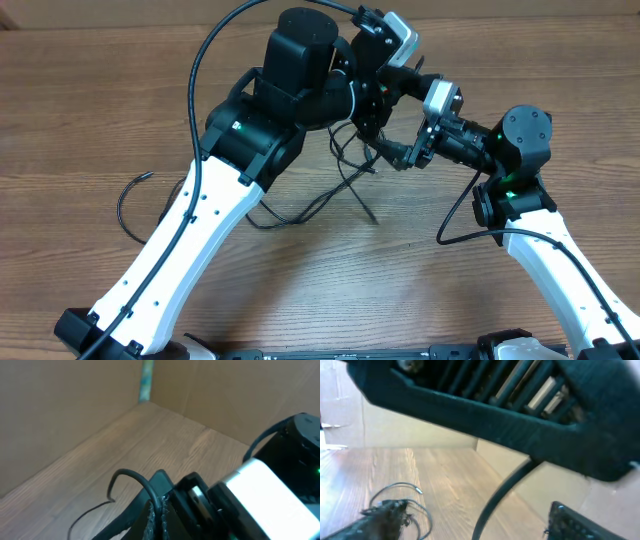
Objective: Untangle cables
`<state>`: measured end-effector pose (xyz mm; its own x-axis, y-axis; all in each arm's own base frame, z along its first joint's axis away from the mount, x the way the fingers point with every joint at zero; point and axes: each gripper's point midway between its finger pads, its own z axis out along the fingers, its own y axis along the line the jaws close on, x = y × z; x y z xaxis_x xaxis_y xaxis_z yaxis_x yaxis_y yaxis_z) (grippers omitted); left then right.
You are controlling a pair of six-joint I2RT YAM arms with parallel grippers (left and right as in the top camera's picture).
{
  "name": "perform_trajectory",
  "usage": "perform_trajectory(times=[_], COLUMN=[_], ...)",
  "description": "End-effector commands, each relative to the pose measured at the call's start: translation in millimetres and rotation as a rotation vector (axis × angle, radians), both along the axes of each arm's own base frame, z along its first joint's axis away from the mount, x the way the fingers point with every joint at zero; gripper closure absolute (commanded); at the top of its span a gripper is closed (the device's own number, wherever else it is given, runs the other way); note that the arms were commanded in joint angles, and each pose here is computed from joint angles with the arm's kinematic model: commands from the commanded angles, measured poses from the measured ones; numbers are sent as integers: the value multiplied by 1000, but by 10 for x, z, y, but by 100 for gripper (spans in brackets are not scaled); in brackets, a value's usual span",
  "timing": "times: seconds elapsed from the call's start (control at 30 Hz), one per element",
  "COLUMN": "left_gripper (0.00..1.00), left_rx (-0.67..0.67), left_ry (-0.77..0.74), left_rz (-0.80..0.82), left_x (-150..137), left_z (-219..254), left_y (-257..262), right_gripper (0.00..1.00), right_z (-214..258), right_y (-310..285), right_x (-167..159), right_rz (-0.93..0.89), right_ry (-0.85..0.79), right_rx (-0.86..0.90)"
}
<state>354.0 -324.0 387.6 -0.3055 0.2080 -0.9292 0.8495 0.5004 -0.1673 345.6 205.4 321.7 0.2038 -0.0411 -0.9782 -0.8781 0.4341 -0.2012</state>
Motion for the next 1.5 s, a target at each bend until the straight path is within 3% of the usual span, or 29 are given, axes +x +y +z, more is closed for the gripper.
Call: perform_trajectory(times=[0.0,0.2,0.47,0.93,1.07,1.17,1.27,1.37,1.47], left_gripper=[96,96,96,96,96,96,96,96,96], left_rx=[39,102,78,84,79,71,60,47,48], left_ry=[-70,-1,37,43,45,40,40,49,49], left_rz=[112,203,85,-36,-46,-52,-73,-106,-104], left_x=[211,364,141,-228,-245,-246,-274,-329,-326], left_z=[99,-102,-119,-140,-133,-114,-93,-81,-82], left_y=[249,573,372,-27,-37,-45,-67,-94,-89], right_gripper=[6,4,0,0,6,16,17,11,14], right_z=[41,66,239,278,279,269,268,270,270], right_y=[25,24,19,12,-3,-8,-12,-37,-41], right_x=[-3,-5,-31,-35,-4,10,18,66,72], right_rz=[10,10,11,8,-12,-19,-24,-55,-59], right_ry=[24,9,-89,-111,-108,-102,-100,-96,-95], right_rx=[11,13,32,36,38,38,39,43,43])
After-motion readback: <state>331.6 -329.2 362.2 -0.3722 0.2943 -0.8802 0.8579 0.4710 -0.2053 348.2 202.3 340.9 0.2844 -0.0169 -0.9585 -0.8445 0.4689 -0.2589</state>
